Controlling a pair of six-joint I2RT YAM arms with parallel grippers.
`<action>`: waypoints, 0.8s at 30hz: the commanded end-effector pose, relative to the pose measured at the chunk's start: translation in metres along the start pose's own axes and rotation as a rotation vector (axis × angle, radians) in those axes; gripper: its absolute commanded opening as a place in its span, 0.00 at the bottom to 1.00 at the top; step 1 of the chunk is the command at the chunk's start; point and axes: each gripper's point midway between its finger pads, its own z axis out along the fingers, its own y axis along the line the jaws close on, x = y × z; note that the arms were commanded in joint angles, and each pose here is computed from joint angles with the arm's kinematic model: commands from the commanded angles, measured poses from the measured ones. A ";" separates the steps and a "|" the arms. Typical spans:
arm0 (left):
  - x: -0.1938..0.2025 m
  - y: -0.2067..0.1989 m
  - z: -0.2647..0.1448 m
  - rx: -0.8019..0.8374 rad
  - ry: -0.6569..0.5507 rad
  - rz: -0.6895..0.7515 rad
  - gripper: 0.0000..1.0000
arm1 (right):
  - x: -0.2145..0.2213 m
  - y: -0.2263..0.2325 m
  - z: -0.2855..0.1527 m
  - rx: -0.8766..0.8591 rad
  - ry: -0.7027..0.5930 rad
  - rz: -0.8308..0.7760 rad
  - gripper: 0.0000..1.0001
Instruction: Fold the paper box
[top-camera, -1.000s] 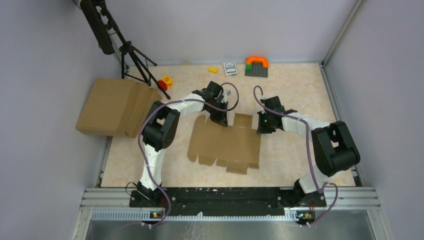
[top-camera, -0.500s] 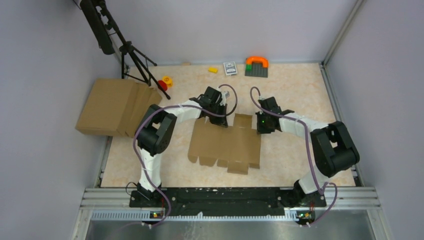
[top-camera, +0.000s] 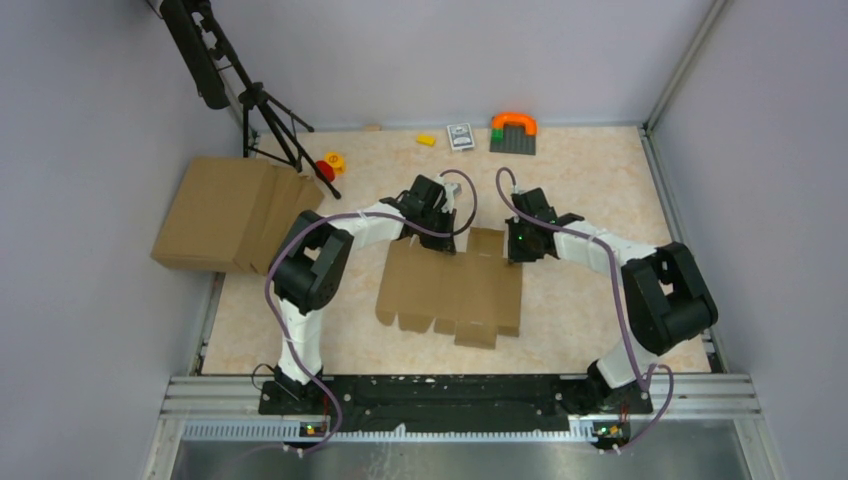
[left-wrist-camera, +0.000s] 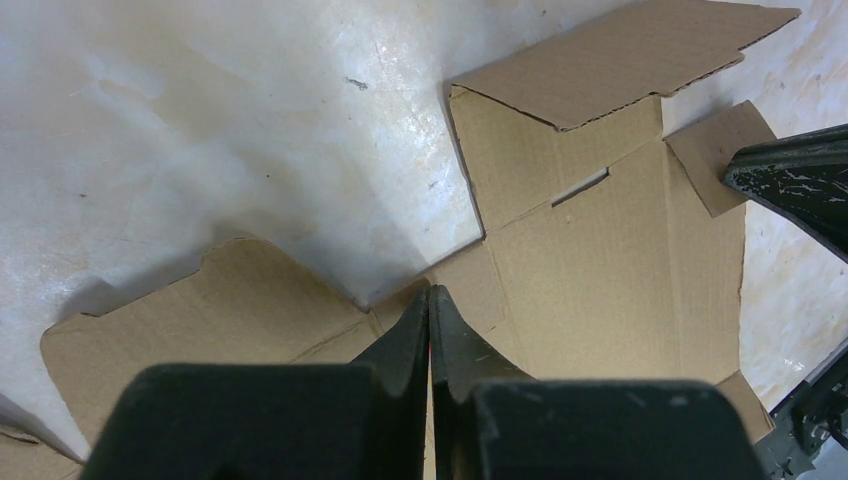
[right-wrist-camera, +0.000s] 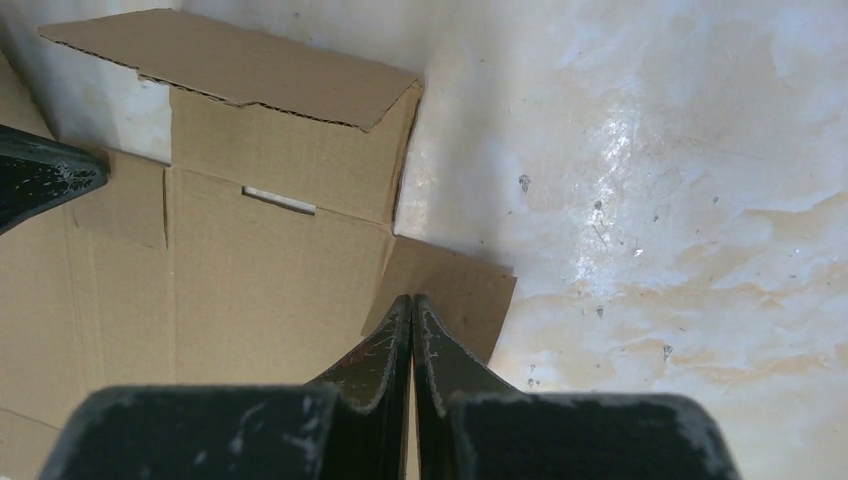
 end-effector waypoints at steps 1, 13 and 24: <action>0.011 0.015 -0.001 -0.064 0.018 0.029 0.00 | -0.001 0.000 0.004 0.031 0.000 0.002 0.00; -0.007 0.002 -0.022 -0.067 -0.045 0.060 0.00 | 0.014 -0.008 0.019 0.063 0.044 0.003 0.00; -0.001 -0.002 -0.016 -0.075 -0.008 0.089 0.00 | 0.021 -0.007 0.021 0.045 0.059 0.001 0.00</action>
